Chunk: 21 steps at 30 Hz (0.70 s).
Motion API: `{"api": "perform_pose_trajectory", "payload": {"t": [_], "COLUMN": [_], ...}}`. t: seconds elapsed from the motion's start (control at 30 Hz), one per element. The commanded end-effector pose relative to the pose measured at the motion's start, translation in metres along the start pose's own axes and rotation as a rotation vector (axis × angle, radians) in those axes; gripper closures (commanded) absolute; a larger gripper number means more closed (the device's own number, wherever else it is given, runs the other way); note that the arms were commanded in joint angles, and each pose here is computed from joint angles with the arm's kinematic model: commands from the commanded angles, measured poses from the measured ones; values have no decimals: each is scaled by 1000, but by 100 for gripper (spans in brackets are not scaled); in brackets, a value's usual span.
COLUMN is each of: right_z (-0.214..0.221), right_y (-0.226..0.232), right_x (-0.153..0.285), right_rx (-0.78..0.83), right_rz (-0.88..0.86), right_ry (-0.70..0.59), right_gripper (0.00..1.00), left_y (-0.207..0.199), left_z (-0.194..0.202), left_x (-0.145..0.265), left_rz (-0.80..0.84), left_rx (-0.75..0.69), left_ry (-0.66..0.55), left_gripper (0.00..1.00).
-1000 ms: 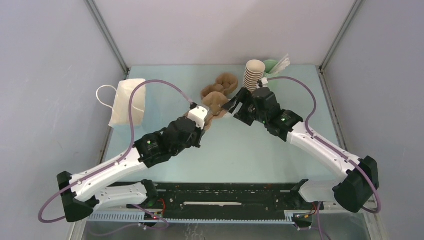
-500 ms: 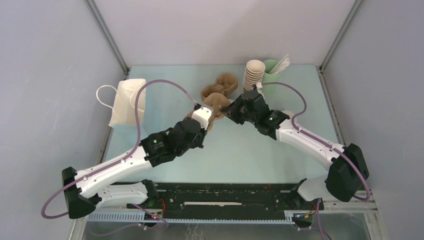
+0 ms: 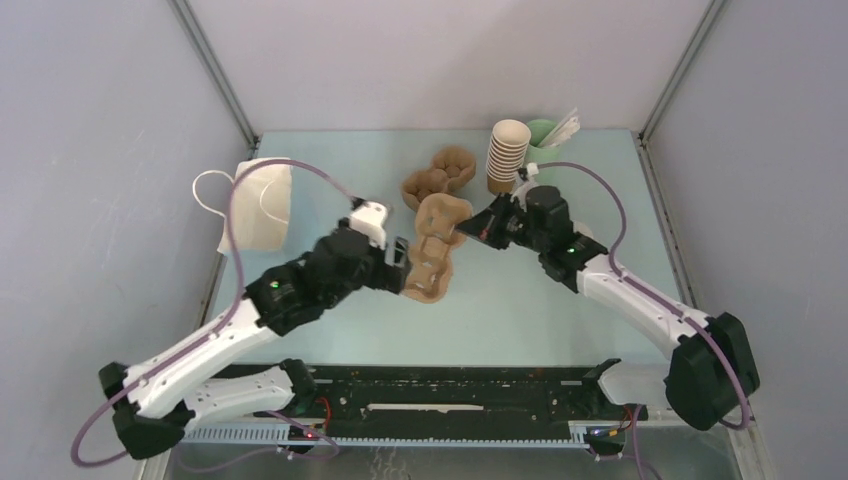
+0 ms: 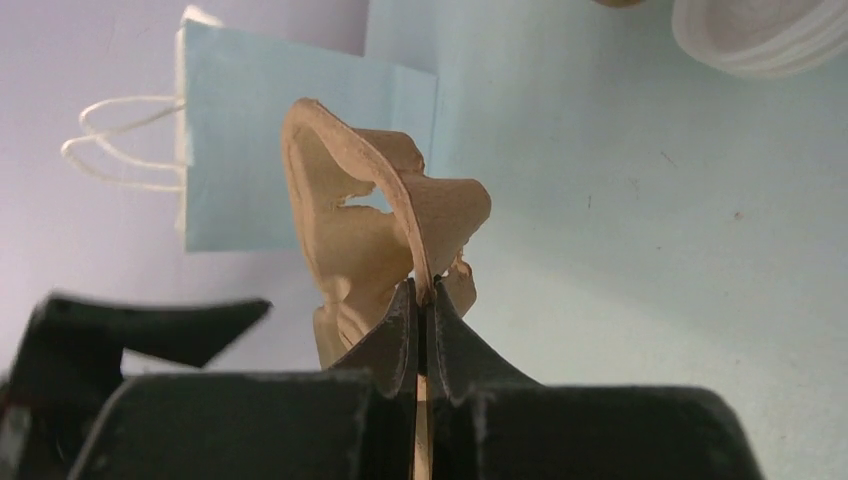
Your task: Pack the takeout coffee
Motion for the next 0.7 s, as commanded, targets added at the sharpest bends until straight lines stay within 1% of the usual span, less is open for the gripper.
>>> {"api": "perform_pose_trajectory", "payload": {"t": [0.0, 0.07, 0.13, 0.23, 0.27, 0.37, 0.4, 0.47, 0.57, 0.67], "right_z": [0, 4, 7, 10, 10, 12, 12, 14, 16, 16], "right_y": [32, 33, 34, 40, 40, 40, 40, 40, 40, 42], "right_x": [36, 45, 52, 59, 60, 62, 62, 63, 63, 64], "right_rx": [246, 274, 293, 320, 322, 328, 329, 334, 340, 339], "right_rz": [-280, -302, -308, -334, -332, -340, -339, -339, -340, -349], "right_ry": [125, 164, 176, 175, 171, 185, 188, 194, 196, 193], "right_gripper": [100, 100, 100, 100, 100, 100, 100, 100, 100, 100], "left_y": [22, 24, 19, 11, 9, 6, 6, 0, -8, -12], "left_z": [-43, -50, -60, -74, -78, -83, -84, -85, -85, -83], "left_x": [31, 27, 22, 15, 13, 11, 11, 11, 9, 6], "left_rz": [76, 99, 128, 177, 194, 210, 211, 260, 321, 346], "left_rx": [258, 308, 313, 327, 337, 358, 363, 372, 397, 413], "left_ry": [-113, -110, -105, -96, -109, -135, -140, -133, -128, -121], "left_gripper": [14, 13, 13, 20, 22, 32, 33, 40, 58, 73]}}
Point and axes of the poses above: each gripper's point midway between its finger pads, its own x axis back along the fingers, its own y axis along the line the jaws close on, z = x × y, the point moved 6 cm from there along x, back along the fingers, and after that the axes turned 8 degrees about -x, right-handed, at the moved point
